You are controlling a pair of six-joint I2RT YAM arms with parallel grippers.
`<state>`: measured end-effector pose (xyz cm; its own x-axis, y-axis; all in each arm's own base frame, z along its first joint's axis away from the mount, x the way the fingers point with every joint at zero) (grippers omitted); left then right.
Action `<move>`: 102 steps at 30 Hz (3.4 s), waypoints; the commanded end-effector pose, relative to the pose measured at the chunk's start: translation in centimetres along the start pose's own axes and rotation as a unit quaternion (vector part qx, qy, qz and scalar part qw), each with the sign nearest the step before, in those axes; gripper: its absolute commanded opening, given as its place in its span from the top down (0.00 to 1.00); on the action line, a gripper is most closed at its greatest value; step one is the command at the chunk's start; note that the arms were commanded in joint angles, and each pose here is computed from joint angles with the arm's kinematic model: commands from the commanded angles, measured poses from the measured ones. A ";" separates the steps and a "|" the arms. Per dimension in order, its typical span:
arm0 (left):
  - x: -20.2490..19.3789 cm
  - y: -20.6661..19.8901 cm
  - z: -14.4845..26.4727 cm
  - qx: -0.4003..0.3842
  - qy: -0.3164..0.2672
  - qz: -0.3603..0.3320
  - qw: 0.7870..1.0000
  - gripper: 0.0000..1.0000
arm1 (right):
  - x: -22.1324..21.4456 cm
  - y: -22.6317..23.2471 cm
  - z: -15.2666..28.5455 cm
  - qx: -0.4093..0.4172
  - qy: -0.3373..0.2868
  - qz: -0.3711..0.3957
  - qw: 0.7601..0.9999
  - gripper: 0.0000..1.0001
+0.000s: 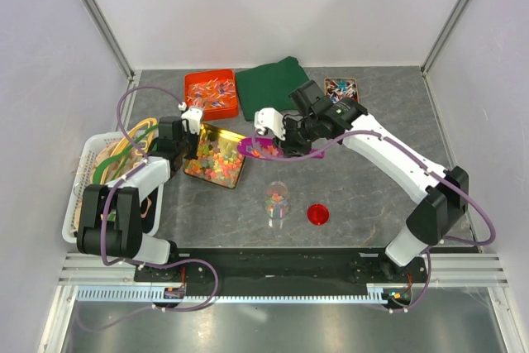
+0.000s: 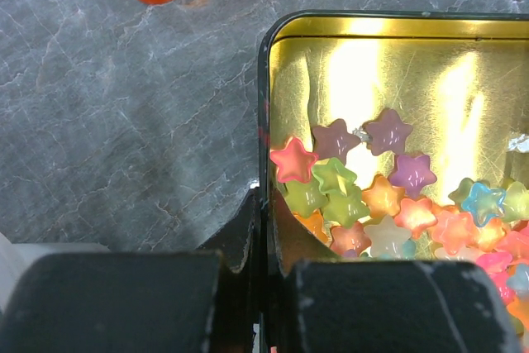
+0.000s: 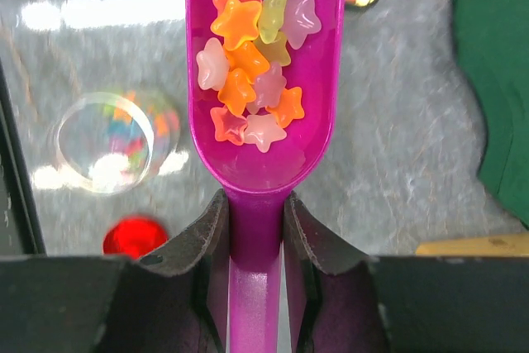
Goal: Pack the candies
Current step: Place the fake candies in the packing bottle.
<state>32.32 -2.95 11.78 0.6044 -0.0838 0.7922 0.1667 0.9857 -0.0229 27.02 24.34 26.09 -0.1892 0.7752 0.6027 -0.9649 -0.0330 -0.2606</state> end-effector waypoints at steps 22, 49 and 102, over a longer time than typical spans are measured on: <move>3.5 0.1 -0.1 0.004 -0.063 0.006 0.998 0.98 | -4.4 6.9 8.6 0.065 0.122 0.103 0.985 1.00; 3.4 0.2 -0.2 0.008 -0.062 0.004 0.998 0.98 | -3.8 6.7 6.2 0.030 0.221 0.155 0.962 1.00; 3.4 0.6 -0.3 0.021 -0.062 0.000 0.998 0.98 | 0.0 7.6 6.8 0.002 0.329 0.279 0.902 1.00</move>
<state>32.40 -2.47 11.33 0.6166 -0.0862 0.7825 0.1320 0.9912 0.0052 18.48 20.08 27.95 -0.5049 0.8454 -0.1743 -0.7660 -0.5319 -0.3609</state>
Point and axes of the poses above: each gripper's point midway between its finger pads, its own z axis back along the fingers, its own y axis along the line the jaws close on, x = y × z, the point moved 7 cm from there along z, back along the fingers, and after that the axes turned 10 degrees about z, right-handed, at the moved point
